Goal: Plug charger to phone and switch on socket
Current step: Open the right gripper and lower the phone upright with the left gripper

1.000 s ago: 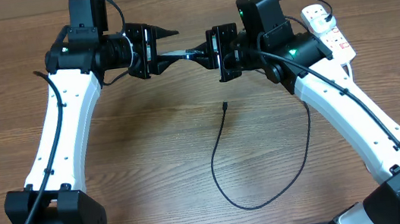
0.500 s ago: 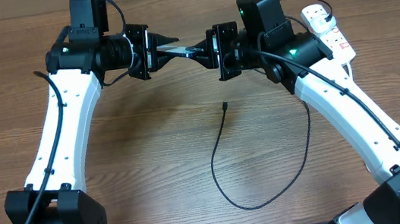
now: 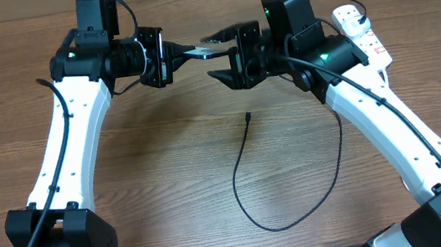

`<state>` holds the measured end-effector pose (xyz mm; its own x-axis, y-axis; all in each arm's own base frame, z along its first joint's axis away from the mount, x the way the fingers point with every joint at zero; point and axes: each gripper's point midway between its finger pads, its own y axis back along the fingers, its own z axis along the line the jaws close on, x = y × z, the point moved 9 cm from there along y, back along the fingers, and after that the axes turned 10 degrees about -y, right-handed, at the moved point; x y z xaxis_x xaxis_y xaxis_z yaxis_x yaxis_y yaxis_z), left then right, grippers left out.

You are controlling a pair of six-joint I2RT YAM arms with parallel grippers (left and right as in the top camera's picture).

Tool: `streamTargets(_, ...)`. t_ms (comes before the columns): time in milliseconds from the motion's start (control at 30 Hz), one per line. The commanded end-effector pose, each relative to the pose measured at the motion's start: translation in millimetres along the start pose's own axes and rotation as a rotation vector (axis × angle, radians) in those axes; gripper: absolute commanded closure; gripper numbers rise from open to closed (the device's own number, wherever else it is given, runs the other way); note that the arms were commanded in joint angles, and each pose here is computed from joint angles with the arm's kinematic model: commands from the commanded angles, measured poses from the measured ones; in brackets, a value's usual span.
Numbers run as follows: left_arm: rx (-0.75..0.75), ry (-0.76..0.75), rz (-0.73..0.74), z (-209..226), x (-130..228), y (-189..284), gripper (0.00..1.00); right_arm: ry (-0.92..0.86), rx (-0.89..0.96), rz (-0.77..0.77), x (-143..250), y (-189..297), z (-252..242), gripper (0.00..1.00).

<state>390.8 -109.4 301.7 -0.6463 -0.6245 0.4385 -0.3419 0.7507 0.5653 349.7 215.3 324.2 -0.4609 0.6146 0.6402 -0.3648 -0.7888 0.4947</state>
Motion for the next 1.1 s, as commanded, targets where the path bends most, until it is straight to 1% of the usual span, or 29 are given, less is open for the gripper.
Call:
streamTargets(0,-0.007,-0.067,-0.051,-0.8,-3.2,-1.0,0.96,0.201,-0.051,-0.016,15.3,17.5,8.0,0.23)
streamTargets(100,-0.044,-0.204,-0.149,2.4,-13.5,2.1,0.96,0.301,-0.015,-0.123,3.7,18.0,1.4,0.08)
streamTargets(167,-0.080,-0.336,-0.209,4.5,-20.6,5.0,0.96,0.415,0.025,-0.220,-5.9,19.5,-3.4,0.00)
streamTargets(267,-0.163,-0.550,-0.261,10.2,-27.4,8.2,0.96,0.650,0.159,-0.393,-24.5,25.2,-15.1,0.00)
streamTargets(333,-0.244,-0.705,-0.272,16.9,-29.9,9.7,0.96,0.799,0.317,-0.503,-39.7,31.2,-28.0,0.00)
streamTargets(367,-0.288,-0.774,-0.271,20.7,-30.7,10.4,0.96,0.846,0.393,-0.538,-46.1,33.6,-34.3,0.00)
streamTargets(467,-0.423,-0.954,-0.224,34.7,-28.2,10.4,0.96,0.887,0.571,-0.581,-60.3,36.1,-50.3,0.00)
streamTargets(567,-0.490,-1.095,-0.127,45.4,-21.0,7.2,0.96,0.873,0.663,-0.559,-68.3,31.8,-60.7,0.00)
streamTargets(667,-0.537,-1.195,-0.043,54.1,-13.4,3.9,0.96,0.848,0.711,-0.522,-75.5,22.5,-67.7,0.00)
streamTargets(733,-0.552,-1.238,-0.012,57.3,-10.6,1.4,0.96,0.834,0.726,-0.492,-80.3,14.0,-70.7,0.00)
streamTargets(933,-0.652,-1.245,-0.064,61.4,-16.9,3.3,0.96,0.810,0.766,-0.467,-93.5,-2.3,-76.5,0.00)
streamTargets(1067,-0.660,-1.248,-0.071,61.4,-18.3,2.9,0.96,0.815,0.750,-0.467,-93.4,-3.6,-74.4,0.00)
